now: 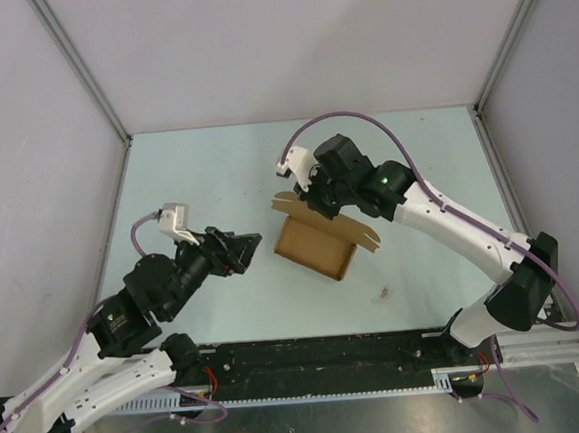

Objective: Fold the paper box

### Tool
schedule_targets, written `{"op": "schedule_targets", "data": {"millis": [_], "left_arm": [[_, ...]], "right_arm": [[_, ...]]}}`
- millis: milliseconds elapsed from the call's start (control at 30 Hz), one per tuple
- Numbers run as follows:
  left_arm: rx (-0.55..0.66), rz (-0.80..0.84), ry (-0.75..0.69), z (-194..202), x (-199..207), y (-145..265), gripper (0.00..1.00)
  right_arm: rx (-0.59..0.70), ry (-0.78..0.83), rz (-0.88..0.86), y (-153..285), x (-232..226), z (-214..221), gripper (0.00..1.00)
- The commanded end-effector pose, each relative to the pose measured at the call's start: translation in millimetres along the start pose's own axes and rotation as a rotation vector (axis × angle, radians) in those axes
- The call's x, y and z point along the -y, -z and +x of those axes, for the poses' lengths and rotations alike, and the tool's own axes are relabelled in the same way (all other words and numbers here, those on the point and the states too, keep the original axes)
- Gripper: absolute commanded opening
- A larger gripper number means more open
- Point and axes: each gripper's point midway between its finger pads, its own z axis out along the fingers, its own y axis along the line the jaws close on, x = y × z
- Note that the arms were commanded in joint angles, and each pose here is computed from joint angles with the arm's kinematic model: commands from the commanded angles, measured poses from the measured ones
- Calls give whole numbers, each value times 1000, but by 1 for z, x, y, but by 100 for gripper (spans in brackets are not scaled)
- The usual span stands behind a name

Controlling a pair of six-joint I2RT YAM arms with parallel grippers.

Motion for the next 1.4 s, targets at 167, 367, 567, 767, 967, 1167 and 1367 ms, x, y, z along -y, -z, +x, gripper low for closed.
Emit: {"op": "schedule_targets", "data": {"millis": [167,367,567,767,967,1167,1367], "left_arm": [[-18,-52,-40,-3,-11,12,81],[-15,-68,-27,-1,-19,20,81],[-11,-84,-24,-2,-24,26,80],[-18,-89,-26,0,-26,27,80],[-9,-104,-26,-1,-30,29,80],[-15,-112,-29,2,-32,27,81],[-15,-119,-31,2,-33,26,82]], "right_arm": [[71,518,-390,7,-49,11,5],[-8,651,-497,-12,-63,34,3],[5,610,-514,-27,-74,31,3],[26,568,-500,-35,-79,23,62],[217,475,-372,-12,-52,-30,79],[484,160,-165,57,4,-90,81],[401,-473,153,112,52,-41,79]]}}
